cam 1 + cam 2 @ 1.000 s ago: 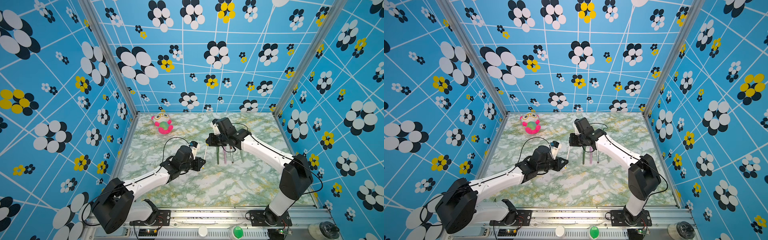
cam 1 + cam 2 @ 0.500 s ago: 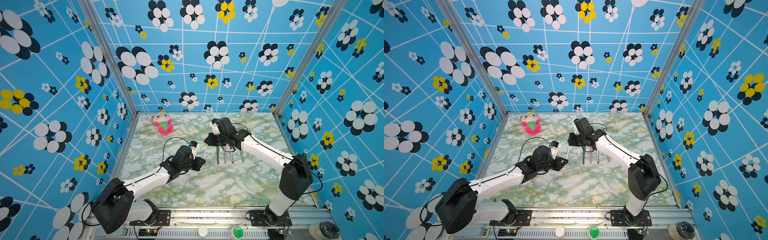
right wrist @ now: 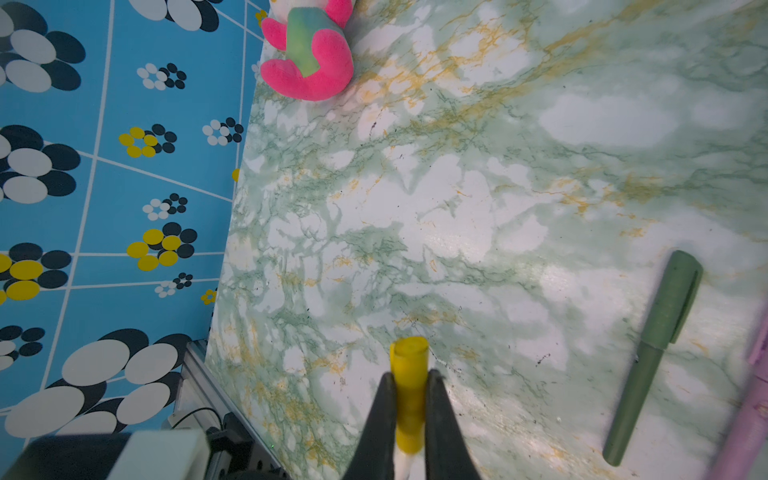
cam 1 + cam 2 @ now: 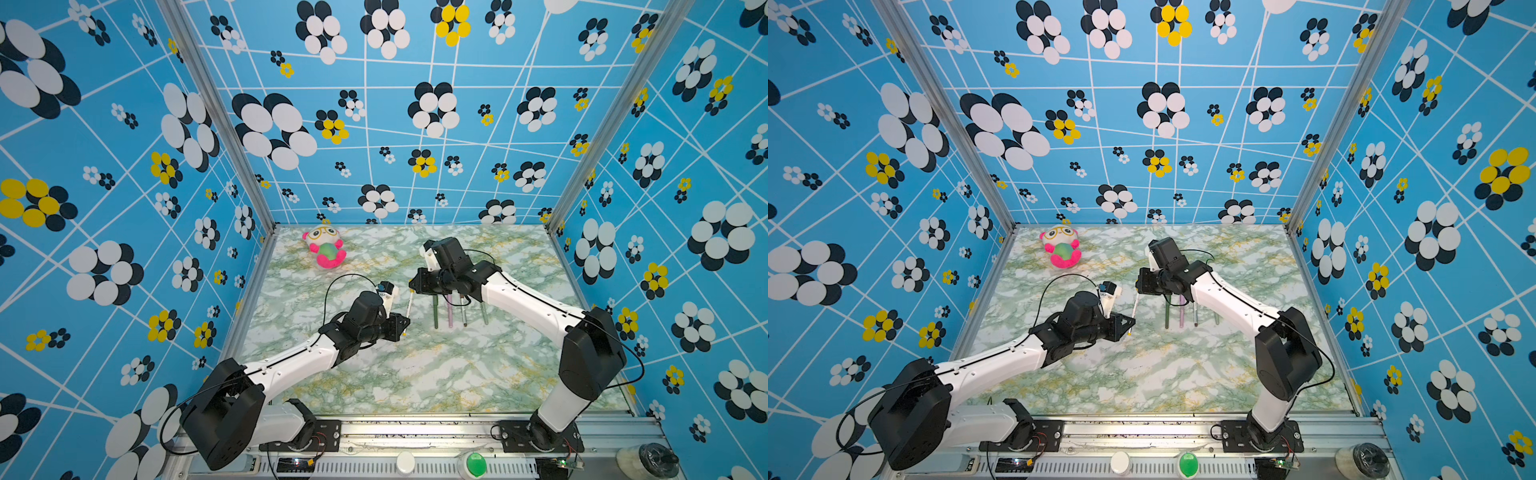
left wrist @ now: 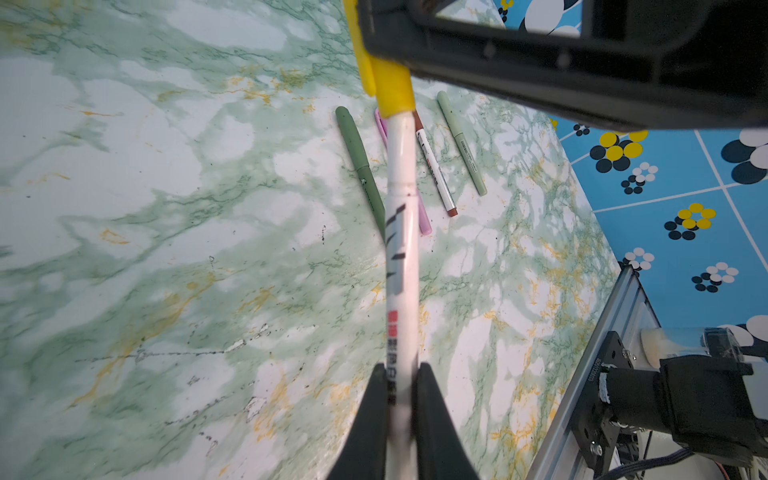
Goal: Insert the pens into the pen caps
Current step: 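Push the yellow cap down onto the white marker with the right gripper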
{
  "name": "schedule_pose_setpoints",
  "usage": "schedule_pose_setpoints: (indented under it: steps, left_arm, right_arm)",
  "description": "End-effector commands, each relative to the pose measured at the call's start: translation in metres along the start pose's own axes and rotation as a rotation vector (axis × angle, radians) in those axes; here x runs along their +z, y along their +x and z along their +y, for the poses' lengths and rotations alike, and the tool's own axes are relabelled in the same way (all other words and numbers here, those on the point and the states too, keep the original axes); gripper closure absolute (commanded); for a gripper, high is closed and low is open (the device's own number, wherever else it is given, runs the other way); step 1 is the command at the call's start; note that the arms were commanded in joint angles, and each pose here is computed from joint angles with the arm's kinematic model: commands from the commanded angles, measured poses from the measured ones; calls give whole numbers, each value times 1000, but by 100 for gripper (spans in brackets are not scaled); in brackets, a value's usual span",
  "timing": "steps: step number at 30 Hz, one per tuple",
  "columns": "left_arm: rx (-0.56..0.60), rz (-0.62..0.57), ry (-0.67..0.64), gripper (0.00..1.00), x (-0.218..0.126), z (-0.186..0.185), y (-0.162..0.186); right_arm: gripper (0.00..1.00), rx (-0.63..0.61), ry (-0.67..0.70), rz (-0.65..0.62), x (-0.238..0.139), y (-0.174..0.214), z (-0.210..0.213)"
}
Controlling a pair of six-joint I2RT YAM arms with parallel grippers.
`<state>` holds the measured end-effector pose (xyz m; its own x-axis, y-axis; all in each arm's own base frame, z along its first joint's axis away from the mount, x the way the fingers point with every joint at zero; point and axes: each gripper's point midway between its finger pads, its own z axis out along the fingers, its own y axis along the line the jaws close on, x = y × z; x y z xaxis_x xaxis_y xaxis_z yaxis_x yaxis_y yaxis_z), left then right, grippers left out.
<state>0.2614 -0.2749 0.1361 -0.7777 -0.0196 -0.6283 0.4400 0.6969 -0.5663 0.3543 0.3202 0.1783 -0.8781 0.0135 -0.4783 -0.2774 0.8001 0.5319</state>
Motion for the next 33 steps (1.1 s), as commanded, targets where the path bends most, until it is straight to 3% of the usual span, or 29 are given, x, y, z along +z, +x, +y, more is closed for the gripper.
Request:
schedule_pose_setpoints:
  steps: [1, 33]
  left_arm:
    - [16, -47, 7, 100, -5, -4, -9]
    - [31, -165, 37, 100, -5, -20, -46]
  right_arm:
    - [92, 17, -12, 7, -5, 4, 0]
    - [93, 39, -124, 10, 1, 23, 16]
